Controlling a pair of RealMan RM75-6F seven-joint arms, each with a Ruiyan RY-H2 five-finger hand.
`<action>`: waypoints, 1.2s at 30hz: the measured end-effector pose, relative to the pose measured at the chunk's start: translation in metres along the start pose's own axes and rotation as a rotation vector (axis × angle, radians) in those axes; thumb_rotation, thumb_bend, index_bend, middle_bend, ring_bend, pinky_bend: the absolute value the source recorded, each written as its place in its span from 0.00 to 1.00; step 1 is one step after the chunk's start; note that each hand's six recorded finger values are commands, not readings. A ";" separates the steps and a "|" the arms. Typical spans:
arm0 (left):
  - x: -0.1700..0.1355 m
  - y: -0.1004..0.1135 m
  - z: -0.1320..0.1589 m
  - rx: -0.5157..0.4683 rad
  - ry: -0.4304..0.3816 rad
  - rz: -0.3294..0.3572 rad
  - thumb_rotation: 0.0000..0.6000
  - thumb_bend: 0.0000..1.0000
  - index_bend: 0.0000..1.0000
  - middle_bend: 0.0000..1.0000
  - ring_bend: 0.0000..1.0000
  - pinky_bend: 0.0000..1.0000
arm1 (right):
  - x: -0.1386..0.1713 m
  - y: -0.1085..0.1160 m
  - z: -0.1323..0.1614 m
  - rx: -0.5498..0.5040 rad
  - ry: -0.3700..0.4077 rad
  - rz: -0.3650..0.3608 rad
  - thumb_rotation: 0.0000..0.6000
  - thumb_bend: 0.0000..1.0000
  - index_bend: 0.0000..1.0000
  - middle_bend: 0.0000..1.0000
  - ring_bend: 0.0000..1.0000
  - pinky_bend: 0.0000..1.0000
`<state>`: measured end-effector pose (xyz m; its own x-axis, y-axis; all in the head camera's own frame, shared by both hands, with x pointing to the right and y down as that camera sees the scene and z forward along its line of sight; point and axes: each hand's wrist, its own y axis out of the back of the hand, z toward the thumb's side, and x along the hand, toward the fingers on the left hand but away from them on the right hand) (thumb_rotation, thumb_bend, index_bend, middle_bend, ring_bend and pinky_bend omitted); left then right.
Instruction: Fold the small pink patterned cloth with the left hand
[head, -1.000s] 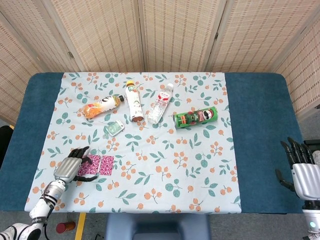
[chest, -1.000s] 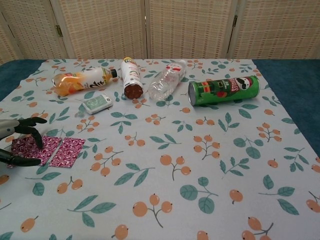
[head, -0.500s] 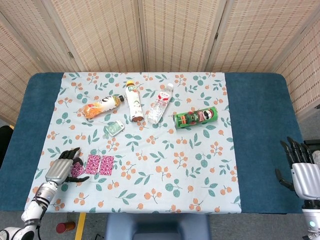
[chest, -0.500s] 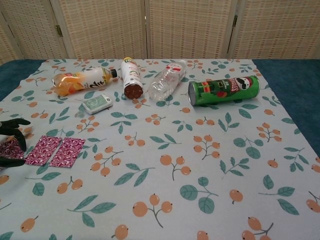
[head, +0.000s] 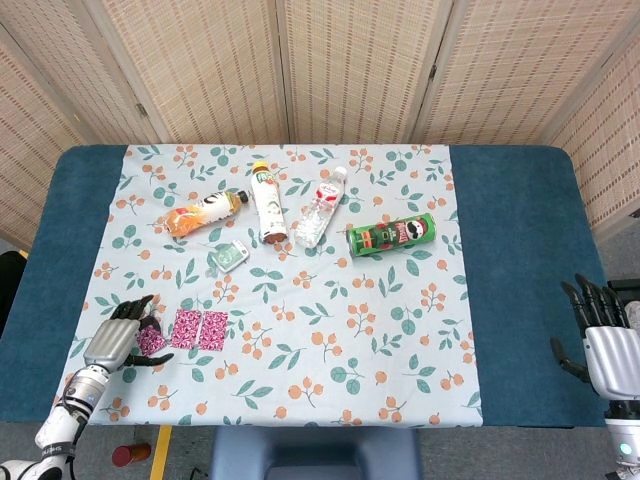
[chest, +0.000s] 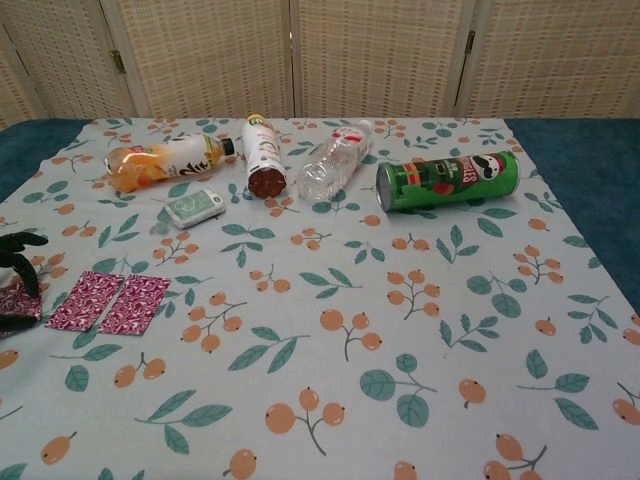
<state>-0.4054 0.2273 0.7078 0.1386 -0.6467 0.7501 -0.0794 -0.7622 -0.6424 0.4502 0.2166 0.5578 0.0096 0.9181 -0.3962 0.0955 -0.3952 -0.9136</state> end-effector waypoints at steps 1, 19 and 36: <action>0.001 0.001 0.002 -0.002 -0.004 0.005 0.51 0.16 0.40 0.00 0.00 0.00 | 0.000 0.000 0.000 0.000 0.001 0.000 1.00 0.42 0.00 0.00 0.00 0.00; 0.033 0.008 0.066 0.114 -0.149 -0.004 1.00 0.20 0.30 0.00 0.00 0.00 | 0.003 0.002 -0.003 -0.005 -0.001 -0.007 1.00 0.42 0.00 0.00 0.00 0.00; 0.049 0.005 0.098 0.149 -0.139 -0.085 1.00 0.20 0.27 0.00 0.00 0.00 | 0.005 0.000 -0.013 -0.016 -0.016 -0.005 1.00 0.42 0.00 0.00 0.00 0.00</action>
<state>-0.3023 0.1945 0.7261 0.2742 -0.5619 0.7804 0.0840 -0.7944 -0.6015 0.4637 0.2211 0.5569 -0.0073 0.9195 -0.3930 0.1111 -0.3898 -0.9142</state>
